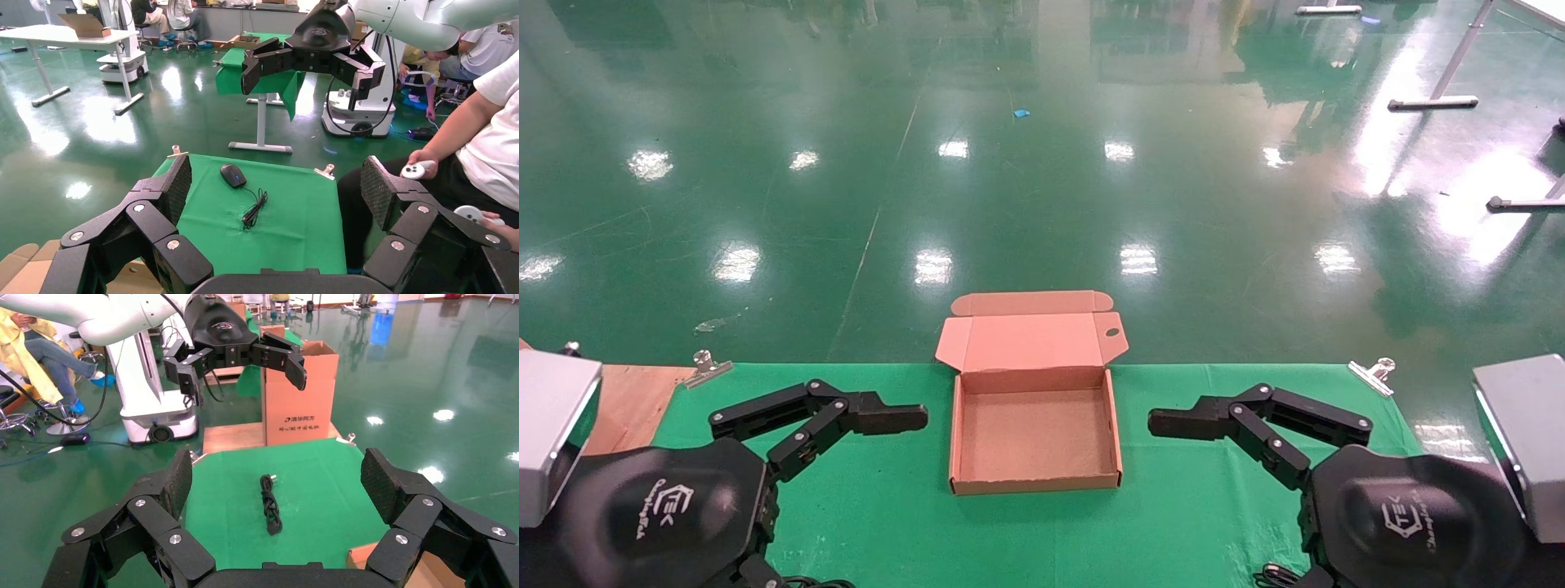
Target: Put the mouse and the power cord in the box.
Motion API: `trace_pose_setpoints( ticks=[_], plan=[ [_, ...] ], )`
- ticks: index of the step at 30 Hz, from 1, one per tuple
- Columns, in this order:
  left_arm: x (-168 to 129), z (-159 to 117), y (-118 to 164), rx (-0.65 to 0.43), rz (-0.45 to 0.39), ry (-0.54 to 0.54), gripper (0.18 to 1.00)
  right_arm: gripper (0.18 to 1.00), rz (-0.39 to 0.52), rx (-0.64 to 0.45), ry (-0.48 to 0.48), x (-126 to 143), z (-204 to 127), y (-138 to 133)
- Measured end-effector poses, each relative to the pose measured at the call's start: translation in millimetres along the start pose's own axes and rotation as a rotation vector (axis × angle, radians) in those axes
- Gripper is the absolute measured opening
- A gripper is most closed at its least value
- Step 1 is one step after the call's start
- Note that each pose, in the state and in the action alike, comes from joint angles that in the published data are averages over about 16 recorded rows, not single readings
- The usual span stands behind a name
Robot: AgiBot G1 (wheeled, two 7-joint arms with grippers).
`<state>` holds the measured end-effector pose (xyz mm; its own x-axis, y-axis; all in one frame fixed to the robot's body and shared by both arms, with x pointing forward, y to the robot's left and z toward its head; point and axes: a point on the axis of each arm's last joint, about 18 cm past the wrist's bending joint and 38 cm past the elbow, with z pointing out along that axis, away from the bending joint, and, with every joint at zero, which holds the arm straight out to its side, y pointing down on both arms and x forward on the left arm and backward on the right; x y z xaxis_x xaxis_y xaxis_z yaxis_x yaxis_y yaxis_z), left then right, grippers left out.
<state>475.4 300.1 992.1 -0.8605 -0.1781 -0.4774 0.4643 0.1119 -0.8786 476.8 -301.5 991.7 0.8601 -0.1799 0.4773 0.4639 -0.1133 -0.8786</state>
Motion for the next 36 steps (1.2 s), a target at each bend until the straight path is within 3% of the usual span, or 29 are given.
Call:
trace_pose_setpoints(
  ticks=[25,31,36],
  plan=[
    [0.3,1.1,4.3,-0.011,-0.008,0.002,1.001,1.001,0.000,-0.015,0.000,0.0,0.0,4.4],
    [-4.0,4.5,28.9,-0.075,-0.044,-0.006,1.001,1.001,-0.002,-0.104,0.010,4.6,1.1,28.0],
    [-15.0,5.0,69.3,-0.196,-0.087,-0.040,1.001,1.001,-0.035,-0.268,0.022,14.4,3.2,63.6]
  ],
)
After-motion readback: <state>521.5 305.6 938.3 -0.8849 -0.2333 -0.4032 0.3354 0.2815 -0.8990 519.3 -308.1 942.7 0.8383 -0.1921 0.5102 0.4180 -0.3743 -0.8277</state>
